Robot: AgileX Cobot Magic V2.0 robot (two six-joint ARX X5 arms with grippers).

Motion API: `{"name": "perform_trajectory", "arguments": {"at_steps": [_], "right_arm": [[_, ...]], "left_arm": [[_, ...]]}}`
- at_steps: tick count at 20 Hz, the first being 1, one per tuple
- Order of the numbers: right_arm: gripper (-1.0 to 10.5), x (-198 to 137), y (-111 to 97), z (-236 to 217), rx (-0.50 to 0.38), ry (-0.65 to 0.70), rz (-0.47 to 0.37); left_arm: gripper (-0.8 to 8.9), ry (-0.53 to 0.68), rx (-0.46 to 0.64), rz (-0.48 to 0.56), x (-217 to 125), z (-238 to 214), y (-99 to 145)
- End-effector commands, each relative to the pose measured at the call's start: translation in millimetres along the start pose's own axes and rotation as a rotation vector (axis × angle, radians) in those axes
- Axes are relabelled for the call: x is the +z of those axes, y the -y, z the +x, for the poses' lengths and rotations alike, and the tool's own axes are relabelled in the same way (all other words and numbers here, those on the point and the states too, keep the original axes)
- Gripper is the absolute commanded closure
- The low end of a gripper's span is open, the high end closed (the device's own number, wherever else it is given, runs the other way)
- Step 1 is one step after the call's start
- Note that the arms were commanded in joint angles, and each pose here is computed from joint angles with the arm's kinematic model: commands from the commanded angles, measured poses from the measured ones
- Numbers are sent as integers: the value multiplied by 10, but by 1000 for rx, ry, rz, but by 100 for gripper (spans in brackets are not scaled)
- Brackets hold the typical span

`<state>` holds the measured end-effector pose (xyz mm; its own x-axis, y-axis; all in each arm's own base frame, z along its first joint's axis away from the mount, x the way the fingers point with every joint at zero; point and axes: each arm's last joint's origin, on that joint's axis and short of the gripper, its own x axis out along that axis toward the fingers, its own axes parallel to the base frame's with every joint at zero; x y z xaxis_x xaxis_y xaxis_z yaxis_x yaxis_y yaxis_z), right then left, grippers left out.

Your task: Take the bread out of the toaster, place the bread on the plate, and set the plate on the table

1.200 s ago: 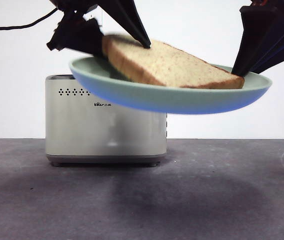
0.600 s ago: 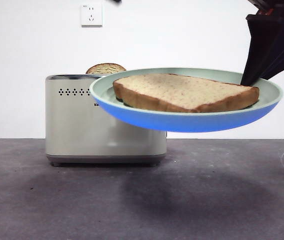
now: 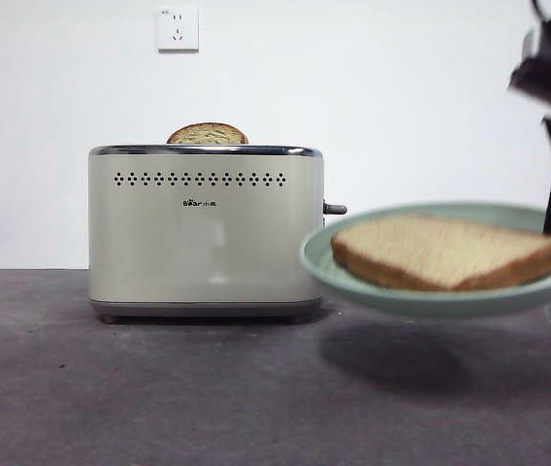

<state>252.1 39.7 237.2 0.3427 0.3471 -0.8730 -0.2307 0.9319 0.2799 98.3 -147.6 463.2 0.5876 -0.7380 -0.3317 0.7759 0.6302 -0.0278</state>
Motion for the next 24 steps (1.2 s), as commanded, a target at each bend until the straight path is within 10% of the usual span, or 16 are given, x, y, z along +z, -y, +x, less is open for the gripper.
{"name": "perform_trajectory", "arguments": {"at_steps": [1, 19, 24], "right_arm": [[963, 88, 50, 199, 67, -7, 3], [955, 124, 266, 887, 80, -140, 54], [655, 160, 266, 866, 73, -109, 78]], "left_arm": [[369, -2, -9, 16, -11, -11, 23], [370, -24, -1, 22, -33, -7, 33], [370, -24, 15, 27, -33, -7, 29]]}}
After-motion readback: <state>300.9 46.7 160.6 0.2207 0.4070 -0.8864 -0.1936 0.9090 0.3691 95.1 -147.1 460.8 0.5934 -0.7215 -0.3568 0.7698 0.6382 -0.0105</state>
